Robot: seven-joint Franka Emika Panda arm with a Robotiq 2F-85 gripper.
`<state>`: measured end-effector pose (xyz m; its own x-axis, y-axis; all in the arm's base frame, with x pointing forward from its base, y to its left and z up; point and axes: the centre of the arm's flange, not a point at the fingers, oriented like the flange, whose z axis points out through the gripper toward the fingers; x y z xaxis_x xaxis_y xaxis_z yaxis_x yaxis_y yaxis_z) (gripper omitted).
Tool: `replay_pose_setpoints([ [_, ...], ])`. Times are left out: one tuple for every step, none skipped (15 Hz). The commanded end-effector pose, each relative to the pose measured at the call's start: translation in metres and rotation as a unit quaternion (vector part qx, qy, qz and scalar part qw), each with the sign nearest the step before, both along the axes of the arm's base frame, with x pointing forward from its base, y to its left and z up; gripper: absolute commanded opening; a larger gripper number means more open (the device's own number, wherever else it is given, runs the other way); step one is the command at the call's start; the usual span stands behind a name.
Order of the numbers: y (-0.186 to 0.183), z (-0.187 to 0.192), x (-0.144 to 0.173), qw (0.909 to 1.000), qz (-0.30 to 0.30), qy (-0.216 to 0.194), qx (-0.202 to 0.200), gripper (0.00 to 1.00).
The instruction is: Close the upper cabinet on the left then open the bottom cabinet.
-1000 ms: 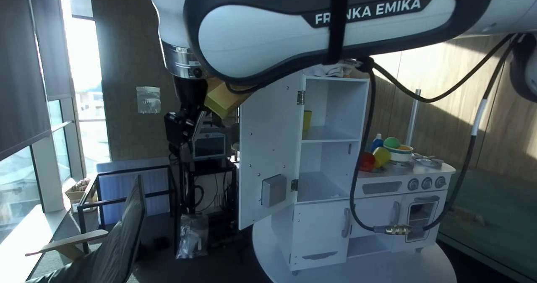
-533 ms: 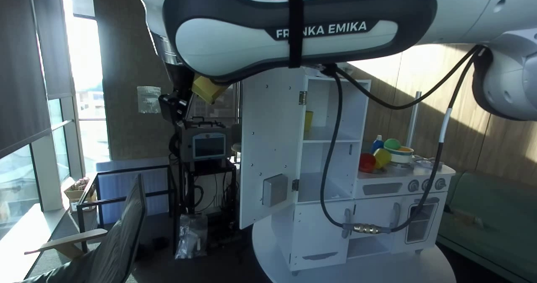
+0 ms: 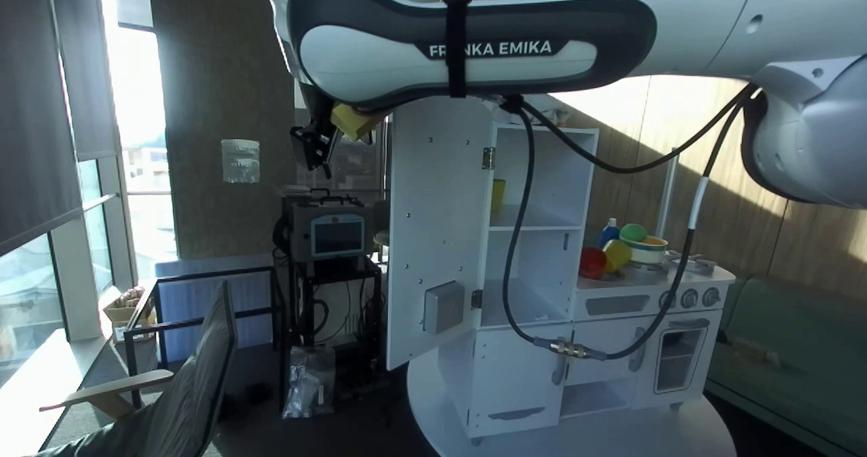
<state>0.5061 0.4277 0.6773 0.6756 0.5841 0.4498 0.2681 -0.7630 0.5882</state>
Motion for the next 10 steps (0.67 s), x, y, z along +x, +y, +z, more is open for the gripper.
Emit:
replay_pose_setpoints([
  [-0.006,0.012,0.013,0.9989,-0.042,-0.018,0.009,1.00],
  [-0.008,0.010,0.015,0.9984,-0.053,-0.019,0.011,1.00],
  [-0.009,0.008,0.016,0.9977,-0.062,-0.023,0.012,1.00],
  [-0.009,0.006,0.016,0.9970,-0.070,-0.028,0.014,1.00],
  [-0.009,0.005,0.017,0.9961,-0.080,-0.035,0.016,1.00],
  [-0.009,0.004,0.015,0.9953,-0.087,-0.038,0.016,1.00],
  [-0.008,0.003,0.013,0.9946,-0.095,-0.040,0.016,1.00],
  [-0.040,0.008,0.023,0.9938,-0.102,-0.042,0.014,1.00],
  [-0.065,0.012,0.028,0.9930,-0.109,-0.044,0.014,1.00],
  [-0.071,0.013,0.027,0.9926,-0.111,-0.047,0.012,1.00],
])
